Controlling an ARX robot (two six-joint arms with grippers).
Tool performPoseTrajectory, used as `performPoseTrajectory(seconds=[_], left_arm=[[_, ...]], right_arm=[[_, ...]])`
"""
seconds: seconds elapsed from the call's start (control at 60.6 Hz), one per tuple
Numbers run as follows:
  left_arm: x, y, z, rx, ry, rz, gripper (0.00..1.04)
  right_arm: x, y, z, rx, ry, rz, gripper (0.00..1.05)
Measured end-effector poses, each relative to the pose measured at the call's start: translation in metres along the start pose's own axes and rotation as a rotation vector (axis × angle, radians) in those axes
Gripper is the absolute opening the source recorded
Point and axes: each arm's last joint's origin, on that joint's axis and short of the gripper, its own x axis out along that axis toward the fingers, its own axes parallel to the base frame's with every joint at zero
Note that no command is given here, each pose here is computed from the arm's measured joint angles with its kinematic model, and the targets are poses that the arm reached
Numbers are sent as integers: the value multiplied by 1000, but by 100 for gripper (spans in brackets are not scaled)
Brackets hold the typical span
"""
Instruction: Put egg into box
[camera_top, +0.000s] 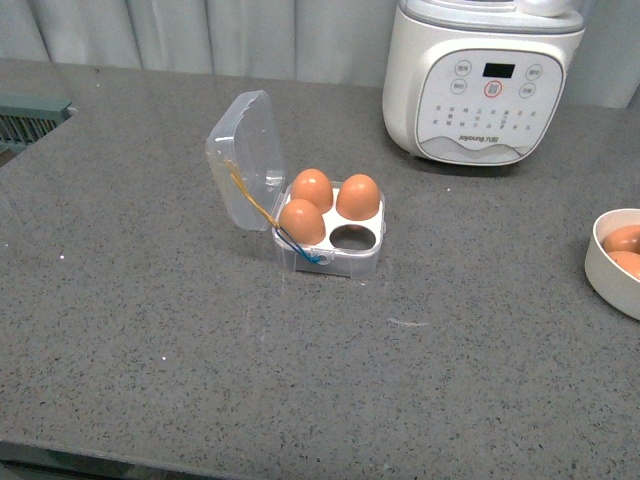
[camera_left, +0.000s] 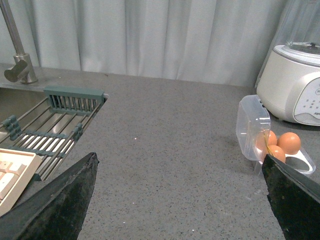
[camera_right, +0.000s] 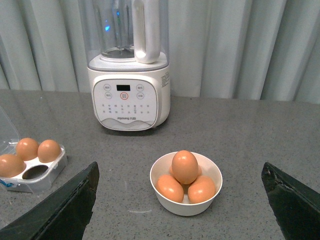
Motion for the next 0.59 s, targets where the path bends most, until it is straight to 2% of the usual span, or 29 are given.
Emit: performPoseTrajectory(seconds=[0.594], left_arm=[[0,0,0,0,0,0,98]], right_arm=[[0,0,0,0,0,0,95]])
